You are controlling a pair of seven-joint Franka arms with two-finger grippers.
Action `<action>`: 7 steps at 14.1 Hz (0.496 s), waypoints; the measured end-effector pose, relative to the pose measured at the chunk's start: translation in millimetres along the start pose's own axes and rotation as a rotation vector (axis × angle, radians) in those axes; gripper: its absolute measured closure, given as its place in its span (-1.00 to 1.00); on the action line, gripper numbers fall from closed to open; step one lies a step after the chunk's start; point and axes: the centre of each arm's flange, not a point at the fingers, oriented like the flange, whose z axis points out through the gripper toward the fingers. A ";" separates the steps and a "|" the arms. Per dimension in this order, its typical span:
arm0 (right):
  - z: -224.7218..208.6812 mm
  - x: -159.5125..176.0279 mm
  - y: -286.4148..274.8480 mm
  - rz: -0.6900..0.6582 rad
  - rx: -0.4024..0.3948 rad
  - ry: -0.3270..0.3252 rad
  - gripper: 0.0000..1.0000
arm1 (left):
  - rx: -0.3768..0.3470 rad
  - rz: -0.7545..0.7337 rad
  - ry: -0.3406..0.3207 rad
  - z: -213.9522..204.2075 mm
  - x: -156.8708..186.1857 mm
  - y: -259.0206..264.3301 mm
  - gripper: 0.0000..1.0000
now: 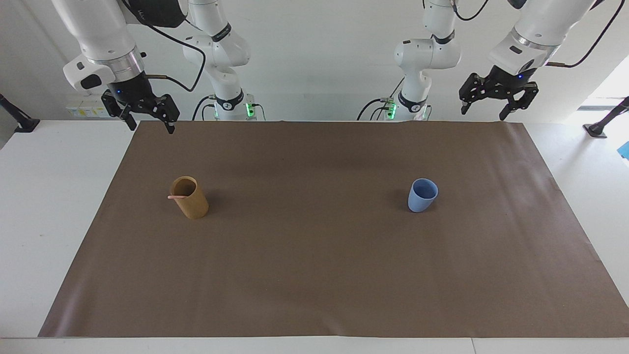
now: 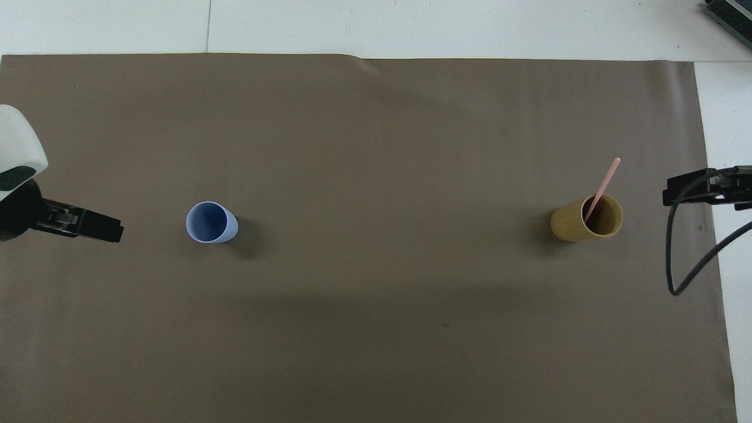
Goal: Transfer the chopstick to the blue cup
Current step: 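Move the left gripper forward to the blue cup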
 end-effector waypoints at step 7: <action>-0.4 2.4 14.4 0.026 0.001 0.014 -1.00 | 0.005 -0.031 0.054 91.2 17.4 -5.5 -1.00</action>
